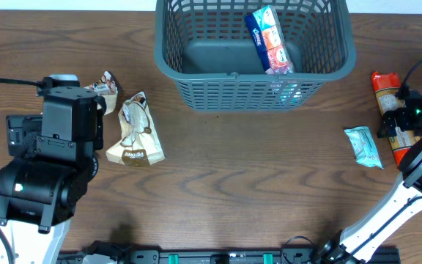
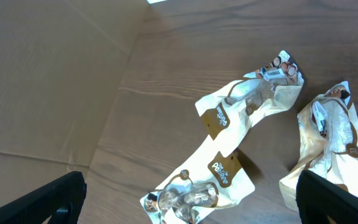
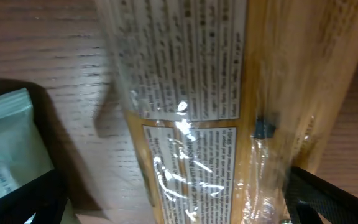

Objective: Pack container
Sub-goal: 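Lower the right gripper and grasp the pasta packet's top end, then lift the pasta packet and carry it to the basket, then drop the pasta packet into the basket and open the right gripper, then withdraw the right gripper and move it over the green wipes pack, then lower the right gripper and grasp the green wet-wipes pack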

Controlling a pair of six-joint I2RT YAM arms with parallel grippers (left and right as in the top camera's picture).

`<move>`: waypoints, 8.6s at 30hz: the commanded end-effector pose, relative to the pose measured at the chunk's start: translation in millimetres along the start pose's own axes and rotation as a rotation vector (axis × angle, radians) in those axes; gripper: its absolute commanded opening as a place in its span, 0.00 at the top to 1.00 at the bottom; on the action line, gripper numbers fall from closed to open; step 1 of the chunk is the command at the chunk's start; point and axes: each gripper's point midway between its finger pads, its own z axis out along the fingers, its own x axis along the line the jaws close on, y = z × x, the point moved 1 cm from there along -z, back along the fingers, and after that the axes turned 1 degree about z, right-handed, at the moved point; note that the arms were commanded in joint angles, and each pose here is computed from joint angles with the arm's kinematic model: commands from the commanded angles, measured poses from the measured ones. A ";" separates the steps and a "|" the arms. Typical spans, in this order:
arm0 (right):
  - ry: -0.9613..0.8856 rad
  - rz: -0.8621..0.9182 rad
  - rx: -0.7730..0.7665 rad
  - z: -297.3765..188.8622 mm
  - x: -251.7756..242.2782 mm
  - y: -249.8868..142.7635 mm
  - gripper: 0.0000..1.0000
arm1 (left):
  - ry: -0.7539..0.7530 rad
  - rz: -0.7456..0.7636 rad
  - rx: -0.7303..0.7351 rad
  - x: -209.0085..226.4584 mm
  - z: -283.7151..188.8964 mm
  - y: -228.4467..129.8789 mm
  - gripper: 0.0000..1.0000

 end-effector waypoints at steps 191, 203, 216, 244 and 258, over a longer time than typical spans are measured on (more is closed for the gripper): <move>-0.284 0.033 -1.015 -447.2 235.2 -86.7 0.01 | 0.020 0.010 0.026 6.0 -2.0 -5.4 0.01; -0.328 -0.022 -0.508 -318.8 207.6 -58.0 0.01 | 0.020 0.011 0.026 6.0 -2.0 -5.5 0.01; -0.100 -0.279 -0.377 -259.0 206.4 -49.6 0.01 | 0.020 0.011 0.026 6.0 -2.0 -5.5 0.02; -0.143 -0.216 -0.181 -134.4 107.5 -29.2 0.01 | 0.020 0.020 0.037 6.1 -2.1 -8.4 0.01; -0.117 -0.081 -0.077 -70.3 93.5 -53.4 0.01 | 0.020 0.020 0.037 6.1 -2.1 -8.2 0.01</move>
